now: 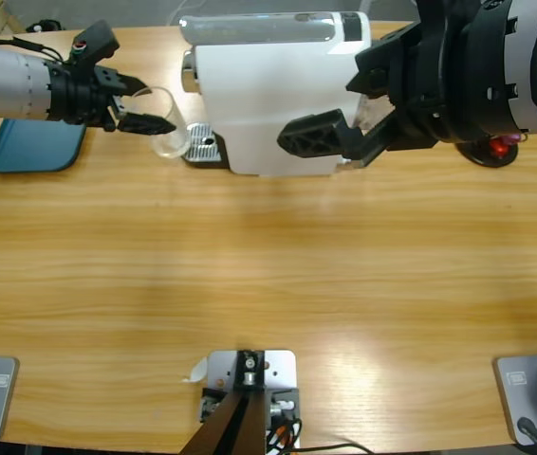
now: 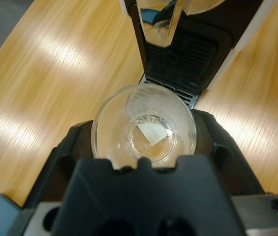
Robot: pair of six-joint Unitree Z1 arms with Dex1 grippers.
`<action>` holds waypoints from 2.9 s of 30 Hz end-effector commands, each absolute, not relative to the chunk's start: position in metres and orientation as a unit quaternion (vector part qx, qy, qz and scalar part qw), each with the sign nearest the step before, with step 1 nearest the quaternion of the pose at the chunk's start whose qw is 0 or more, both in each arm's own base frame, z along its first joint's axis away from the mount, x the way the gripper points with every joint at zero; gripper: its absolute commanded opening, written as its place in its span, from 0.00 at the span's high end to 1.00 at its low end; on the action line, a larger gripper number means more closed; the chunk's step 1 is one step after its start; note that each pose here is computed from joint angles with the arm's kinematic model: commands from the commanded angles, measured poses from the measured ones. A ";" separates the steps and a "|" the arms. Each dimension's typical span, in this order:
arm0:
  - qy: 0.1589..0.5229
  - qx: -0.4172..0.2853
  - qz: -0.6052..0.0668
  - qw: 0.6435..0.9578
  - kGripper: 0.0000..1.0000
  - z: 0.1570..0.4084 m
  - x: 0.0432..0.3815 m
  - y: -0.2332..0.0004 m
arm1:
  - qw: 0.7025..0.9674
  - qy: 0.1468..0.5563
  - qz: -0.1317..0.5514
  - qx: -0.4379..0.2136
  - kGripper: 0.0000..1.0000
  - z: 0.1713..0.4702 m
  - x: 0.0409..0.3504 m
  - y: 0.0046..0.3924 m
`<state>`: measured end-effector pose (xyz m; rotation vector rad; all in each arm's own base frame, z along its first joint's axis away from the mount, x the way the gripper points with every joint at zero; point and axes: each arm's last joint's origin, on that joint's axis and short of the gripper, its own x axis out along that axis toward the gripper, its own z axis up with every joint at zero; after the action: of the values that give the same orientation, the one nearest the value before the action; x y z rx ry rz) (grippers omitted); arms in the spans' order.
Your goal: Pour coffee
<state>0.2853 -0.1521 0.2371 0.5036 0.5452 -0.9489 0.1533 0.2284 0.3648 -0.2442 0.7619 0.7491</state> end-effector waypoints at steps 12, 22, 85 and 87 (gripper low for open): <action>0.256 0.252 -0.468 0.807 1.00 0.216 0.310 -0.195 | 0.843 0.392 0.345 -0.124 0.00 0.339 0.157 0.223; 0.266 0.248 -0.471 0.804 1.00 0.209 0.312 -0.196 | 0.843 0.394 0.345 -0.123 0.00 0.338 0.159 0.223; 0.342 0.192 -0.339 0.855 0.01 0.270 0.167 -0.088 | 0.861 0.416 0.260 -0.134 1.00 0.401 0.297 0.223; 0.344 0.193 -0.337 0.855 0.01 0.269 0.167 -0.088 | 0.862 0.417 0.255 -0.135 1.00 0.400 0.297 0.223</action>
<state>0.1715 -0.0924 0.2829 0.4035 0.6574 -0.7356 0.2829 0.2211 0.4171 -0.2495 0.8255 0.5789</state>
